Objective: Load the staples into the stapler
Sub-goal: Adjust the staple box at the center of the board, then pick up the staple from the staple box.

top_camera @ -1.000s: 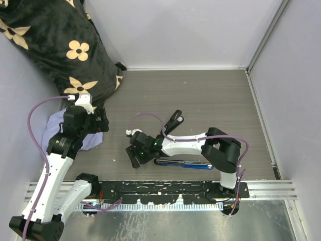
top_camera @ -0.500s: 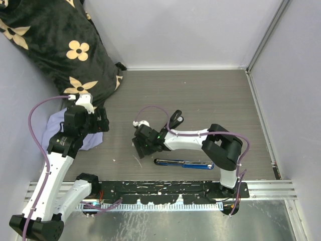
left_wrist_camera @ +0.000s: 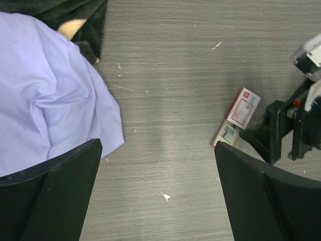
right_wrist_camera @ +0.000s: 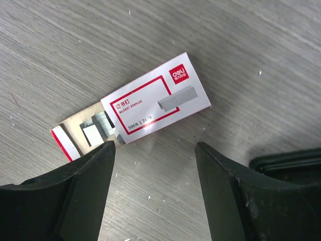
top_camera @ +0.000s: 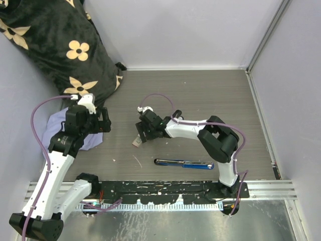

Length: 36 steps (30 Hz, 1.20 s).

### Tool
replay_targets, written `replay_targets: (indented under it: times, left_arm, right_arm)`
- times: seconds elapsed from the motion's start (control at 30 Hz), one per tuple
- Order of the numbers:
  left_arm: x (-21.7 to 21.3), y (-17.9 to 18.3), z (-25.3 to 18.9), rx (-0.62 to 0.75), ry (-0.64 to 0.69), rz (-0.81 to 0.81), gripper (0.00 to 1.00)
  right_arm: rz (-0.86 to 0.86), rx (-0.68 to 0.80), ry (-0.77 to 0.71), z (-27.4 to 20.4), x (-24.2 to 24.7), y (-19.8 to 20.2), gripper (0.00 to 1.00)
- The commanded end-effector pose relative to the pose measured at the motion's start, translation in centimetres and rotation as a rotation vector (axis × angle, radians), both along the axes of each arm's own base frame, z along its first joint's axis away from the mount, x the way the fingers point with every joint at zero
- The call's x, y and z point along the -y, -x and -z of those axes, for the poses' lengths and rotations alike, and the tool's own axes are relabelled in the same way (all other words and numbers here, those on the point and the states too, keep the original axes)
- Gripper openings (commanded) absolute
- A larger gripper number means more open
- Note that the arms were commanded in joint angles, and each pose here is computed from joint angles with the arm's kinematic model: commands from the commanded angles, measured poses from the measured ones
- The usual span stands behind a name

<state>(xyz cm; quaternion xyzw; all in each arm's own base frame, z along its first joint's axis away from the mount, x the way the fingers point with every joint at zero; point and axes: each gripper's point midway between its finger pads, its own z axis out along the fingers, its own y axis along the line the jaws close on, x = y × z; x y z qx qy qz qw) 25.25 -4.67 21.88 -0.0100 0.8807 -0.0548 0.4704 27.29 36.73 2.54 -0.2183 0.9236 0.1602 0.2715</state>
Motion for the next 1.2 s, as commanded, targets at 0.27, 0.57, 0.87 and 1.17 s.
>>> replay_targets:
  times: [0.27, 0.57, 0.87, 1.17]
  left_arm:
    - [3.8, -0.5, -1.0, 0.028, 0.123, 0.141, 0.98]
    - [3.0, -1.1, -0.3, 0.014, 0.061, 0.128, 0.98]
    - [3.0, -1.3, 0.0, 0.007, 0.053, 0.129, 0.98]
    - [2.9, -1.4, 0.1, 0.002, 0.046, 0.128, 0.98]
  right_arm:
    - [-0.117, 0.039, -0.008, -2.9, -0.8, -1.0, 0.7]
    - [-0.241, 0.081, -0.05, -6.8, -3.1, 0.3, 0.54]
    - [-0.334, 0.108, -0.016, -6.0, -6.3, 0.5, 0.45]
    - [-0.378, 0.111, 0.057, -3.7, -6.8, 0.7, 0.34]
